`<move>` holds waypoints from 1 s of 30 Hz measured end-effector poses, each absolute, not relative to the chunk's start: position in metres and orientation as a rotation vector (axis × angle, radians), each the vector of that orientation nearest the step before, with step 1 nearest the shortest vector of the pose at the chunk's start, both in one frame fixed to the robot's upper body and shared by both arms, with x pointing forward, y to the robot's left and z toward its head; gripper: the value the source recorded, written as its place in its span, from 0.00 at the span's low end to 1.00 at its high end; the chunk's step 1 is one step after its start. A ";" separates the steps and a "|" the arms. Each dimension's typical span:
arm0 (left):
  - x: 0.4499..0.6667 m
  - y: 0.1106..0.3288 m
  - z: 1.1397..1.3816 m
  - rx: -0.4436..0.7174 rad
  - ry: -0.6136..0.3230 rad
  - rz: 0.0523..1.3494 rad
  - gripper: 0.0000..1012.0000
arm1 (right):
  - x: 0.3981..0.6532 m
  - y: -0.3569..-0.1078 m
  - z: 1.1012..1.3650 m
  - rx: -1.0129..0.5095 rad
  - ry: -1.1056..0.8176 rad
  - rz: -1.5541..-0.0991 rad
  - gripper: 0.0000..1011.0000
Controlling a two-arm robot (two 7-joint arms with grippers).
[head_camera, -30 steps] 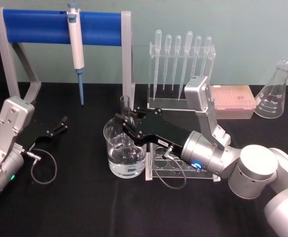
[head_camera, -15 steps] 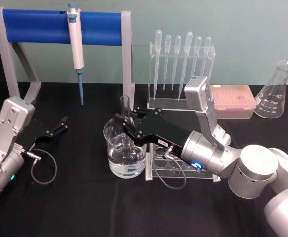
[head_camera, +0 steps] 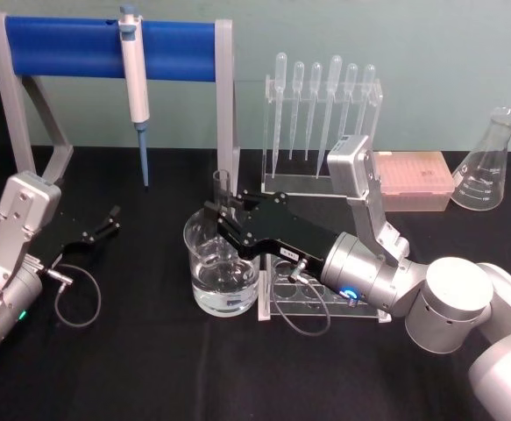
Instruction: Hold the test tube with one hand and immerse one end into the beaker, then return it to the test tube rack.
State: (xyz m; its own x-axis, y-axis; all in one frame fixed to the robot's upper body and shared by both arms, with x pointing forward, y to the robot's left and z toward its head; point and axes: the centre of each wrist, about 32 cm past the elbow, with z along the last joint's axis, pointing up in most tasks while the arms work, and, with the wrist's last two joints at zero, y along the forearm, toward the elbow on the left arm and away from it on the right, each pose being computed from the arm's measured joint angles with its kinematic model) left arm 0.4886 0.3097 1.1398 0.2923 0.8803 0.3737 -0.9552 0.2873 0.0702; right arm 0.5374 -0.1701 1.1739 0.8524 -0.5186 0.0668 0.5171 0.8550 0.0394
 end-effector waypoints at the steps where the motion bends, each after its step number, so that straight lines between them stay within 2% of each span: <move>1: 0.489 0.310 1.140 0.304 -0.285 1.248 0.99 | 0.537 -0.170 1.174 0.020 -0.076 -0.545 0.22; 30: 0.489 0.310 1.140 0.304 -0.285 1.248 0.99 | 0.537 -0.170 1.174 0.020 -0.076 -0.545 0.22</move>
